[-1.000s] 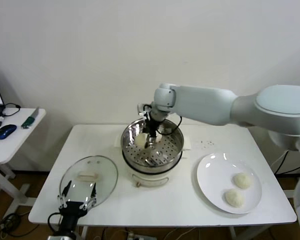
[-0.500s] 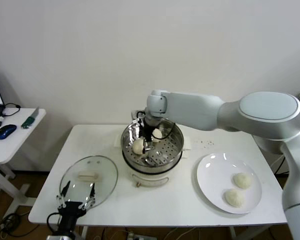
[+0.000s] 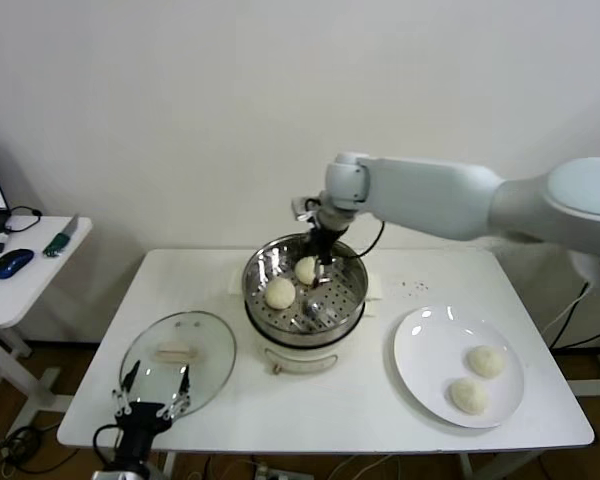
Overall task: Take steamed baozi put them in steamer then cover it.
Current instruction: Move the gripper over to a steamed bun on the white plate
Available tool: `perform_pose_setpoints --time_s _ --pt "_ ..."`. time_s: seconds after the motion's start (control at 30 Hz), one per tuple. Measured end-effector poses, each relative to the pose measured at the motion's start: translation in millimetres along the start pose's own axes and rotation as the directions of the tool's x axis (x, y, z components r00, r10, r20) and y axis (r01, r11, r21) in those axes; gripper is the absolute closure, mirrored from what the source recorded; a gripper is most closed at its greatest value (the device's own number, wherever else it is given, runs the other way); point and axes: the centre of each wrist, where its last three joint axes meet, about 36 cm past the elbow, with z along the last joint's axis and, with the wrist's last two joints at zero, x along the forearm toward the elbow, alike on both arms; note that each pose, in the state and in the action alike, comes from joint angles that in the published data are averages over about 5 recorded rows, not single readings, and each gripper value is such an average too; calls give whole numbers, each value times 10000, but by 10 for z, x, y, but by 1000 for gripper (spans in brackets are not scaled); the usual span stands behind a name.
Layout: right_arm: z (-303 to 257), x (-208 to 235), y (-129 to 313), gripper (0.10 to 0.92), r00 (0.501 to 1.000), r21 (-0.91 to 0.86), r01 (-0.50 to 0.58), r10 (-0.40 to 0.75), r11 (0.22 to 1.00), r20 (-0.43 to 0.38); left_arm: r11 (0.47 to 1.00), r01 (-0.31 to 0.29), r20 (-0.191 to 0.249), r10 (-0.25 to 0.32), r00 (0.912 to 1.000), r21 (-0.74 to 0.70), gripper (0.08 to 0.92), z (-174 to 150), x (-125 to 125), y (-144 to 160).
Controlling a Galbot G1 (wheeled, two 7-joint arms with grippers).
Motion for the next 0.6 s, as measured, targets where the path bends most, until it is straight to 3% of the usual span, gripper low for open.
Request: perform_pose_setpoints --time_s 0.27,0.6 --pt "783 273 463 200 9990 -439 255 -272 9987 -368 9999 119 -38 -119 9999 8 177 -12 20 -15" --pt "1710 144 1275 200 9926 -938 851 -926 9919 -789 9995 300 -119 -300 9995 10 177 -9 39 -6"
